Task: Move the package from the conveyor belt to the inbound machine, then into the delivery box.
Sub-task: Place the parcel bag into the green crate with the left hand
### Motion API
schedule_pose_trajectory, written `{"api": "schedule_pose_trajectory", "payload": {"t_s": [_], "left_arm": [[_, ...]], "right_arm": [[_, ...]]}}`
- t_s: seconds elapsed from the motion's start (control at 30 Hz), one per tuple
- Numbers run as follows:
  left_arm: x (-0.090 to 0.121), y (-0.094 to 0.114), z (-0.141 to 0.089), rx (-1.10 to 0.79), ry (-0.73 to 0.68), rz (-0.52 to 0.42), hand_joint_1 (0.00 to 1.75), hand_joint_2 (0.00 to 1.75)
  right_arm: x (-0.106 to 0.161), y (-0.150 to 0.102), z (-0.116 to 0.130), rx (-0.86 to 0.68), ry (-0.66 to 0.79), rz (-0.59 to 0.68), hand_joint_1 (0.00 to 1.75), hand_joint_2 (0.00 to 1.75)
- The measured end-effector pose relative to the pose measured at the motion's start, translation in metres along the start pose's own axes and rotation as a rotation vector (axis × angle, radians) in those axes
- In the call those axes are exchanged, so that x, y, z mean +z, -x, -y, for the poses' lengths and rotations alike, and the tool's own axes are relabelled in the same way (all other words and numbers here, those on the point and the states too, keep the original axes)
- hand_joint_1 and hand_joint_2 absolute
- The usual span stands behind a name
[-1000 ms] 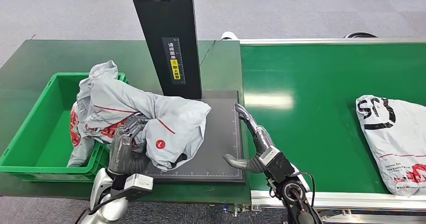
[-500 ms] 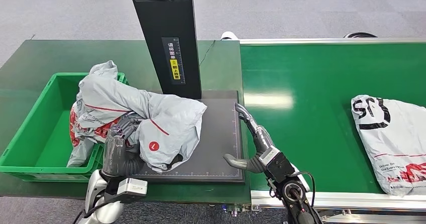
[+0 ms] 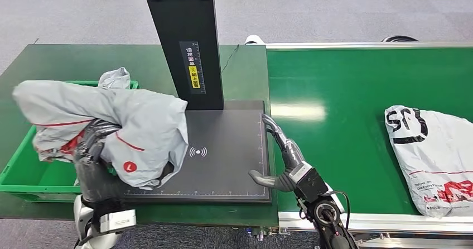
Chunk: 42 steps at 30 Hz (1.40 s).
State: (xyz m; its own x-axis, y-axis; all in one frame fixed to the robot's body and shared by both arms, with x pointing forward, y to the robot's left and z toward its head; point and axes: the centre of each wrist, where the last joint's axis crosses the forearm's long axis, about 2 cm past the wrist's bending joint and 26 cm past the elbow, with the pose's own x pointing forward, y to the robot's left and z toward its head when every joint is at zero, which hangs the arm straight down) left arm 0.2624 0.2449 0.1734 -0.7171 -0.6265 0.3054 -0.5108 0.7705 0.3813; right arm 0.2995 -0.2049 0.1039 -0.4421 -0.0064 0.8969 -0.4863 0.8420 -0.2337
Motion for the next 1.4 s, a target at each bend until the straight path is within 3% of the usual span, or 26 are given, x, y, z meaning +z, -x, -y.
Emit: {"api": "schedule_pose_trajectory", "payload": {"t_s": [0.1, 0.2, 0.33, 0.47, 0.63, 0.73, 0.97, 1.13, 1.27, 1.4], "left_arm": [[-0.004, 0.010, -0.015, -0.054, -0.080, -0.081, 1.75, 1.75], [-0.008, 0.041, -0.032, -0.073, -0.100, -0.257, 1.75, 1.75], [-0.007, 0.078, -0.049, -0.109, -0.088, -0.347, 1.75, 1.75], [-0.003, 0.096, -0.054, -0.075, -0.052, -0.473, 1.75, 1.75], [0.005, 0.120, -0.049, 0.135, 0.041, -0.700, 1.75, 1.75], [0.015, 0.135, -0.046, 0.234, 0.061, -0.782, 1.75, 1.75], [0.032, 0.155, -0.046, 0.351, 0.004, -0.890, 1.75, 1.75], [0.036, 0.166, -0.047, 0.516, -0.150, -0.929, 1.75, 1.75], [0.035, 0.169, -0.048, 0.366, -0.262, -0.916, 1.75, 1.75], [0.034, 0.169, -0.048, 0.295, -0.287, -0.914, 1.75, 1.75]], "right_arm": [[0.001, 0.000, 0.001, 0.004, 0.005, -0.004, 0.00, 1.75], [0.004, 0.001, 0.000, 0.005, 0.009, -0.011, 0.00, 1.75], [0.007, 0.001, -0.001, 0.008, 0.012, -0.013, 0.00, 1.75], [0.007, 0.001, -0.001, 0.014, 0.009, -0.015, 0.00, 1.75], [0.008, 0.001, 0.000, 0.022, 0.004, -0.019, 0.00, 1.75], [0.008, 0.001, 0.000, 0.025, 0.000, -0.020, 0.00, 1.75], [0.008, 0.001, 0.000, 0.031, -0.003, -0.021, 0.00, 1.75], [0.004, 0.001, 0.002, 0.033, -0.003, -0.016, 0.00, 1.75], [0.002, 0.001, 0.001, 0.032, -0.001, -0.015, 0.00, 1.75], [0.001, 0.001, 0.001, 0.032, 0.002, -0.015, 0.00, 1.75]]}}
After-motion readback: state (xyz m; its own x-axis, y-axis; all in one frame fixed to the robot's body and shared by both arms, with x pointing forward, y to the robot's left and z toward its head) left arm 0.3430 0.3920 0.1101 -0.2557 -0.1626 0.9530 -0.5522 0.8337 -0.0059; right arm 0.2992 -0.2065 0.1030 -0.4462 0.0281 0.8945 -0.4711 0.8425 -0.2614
